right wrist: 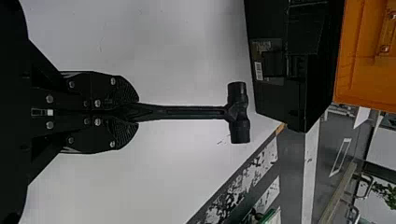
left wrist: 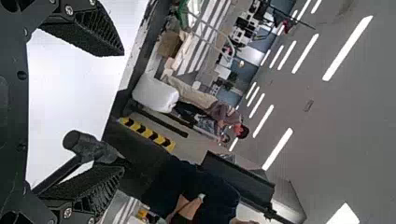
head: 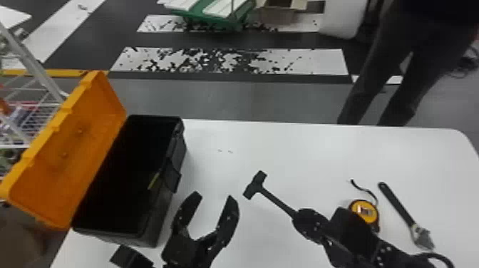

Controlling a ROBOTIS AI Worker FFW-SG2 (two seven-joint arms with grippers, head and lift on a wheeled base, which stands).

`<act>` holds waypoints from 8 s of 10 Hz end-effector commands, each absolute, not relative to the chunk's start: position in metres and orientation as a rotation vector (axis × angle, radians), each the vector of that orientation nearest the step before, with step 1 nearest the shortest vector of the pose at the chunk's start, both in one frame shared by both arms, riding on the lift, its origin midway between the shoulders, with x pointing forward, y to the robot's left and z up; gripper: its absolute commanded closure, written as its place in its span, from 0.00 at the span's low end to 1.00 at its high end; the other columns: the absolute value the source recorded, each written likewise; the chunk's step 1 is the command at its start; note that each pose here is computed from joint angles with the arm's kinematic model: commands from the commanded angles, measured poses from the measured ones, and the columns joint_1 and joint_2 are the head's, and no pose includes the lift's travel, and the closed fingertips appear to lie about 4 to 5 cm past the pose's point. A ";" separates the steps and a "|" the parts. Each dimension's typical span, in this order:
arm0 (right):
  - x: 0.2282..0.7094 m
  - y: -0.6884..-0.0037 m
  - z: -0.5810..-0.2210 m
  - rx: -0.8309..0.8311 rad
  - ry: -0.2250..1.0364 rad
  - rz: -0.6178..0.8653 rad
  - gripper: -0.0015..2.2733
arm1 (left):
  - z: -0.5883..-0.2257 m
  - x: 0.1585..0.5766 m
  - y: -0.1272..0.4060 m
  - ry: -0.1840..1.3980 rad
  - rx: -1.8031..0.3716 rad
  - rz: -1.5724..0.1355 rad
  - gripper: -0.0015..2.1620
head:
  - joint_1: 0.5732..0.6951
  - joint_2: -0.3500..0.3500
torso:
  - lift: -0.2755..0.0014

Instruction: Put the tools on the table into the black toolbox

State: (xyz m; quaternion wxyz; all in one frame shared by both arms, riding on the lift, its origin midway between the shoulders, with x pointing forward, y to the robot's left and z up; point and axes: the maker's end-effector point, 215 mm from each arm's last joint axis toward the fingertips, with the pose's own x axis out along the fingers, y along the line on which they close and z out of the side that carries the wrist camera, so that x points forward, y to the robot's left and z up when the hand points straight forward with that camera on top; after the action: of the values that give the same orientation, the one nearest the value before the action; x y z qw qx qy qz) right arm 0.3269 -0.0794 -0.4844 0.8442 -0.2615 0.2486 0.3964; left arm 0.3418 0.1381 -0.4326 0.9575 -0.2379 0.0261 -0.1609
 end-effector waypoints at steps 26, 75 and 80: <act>0.321 -0.002 -0.463 -0.496 0.461 0.921 0.99 | -0.421 0.339 0.060 0.120 -0.856 -0.582 0.97 | 1.00 0.66 | 0.85; 0.318 -0.195 -0.403 -0.075 0.212 0.569 0.04 | -0.352 0.360 0.322 -0.240 -0.125 -0.034 0.02 | 1.00 0.91 | 0.85; 0.309 -0.288 -0.409 -0.113 0.163 0.395 0.04 | -0.383 0.327 0.251 -0.158 -0.149 -0.109 0.02 | 1.00 0.59 | 0.85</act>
State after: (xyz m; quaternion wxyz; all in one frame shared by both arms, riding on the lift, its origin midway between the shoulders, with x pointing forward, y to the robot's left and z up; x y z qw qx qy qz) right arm 0.3121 -0.2776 -0.4075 0.9739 -0.0537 0.0822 0.2048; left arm 0.3298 0.2648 -0.3822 0.9931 -0.0760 -0.0794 -0.0407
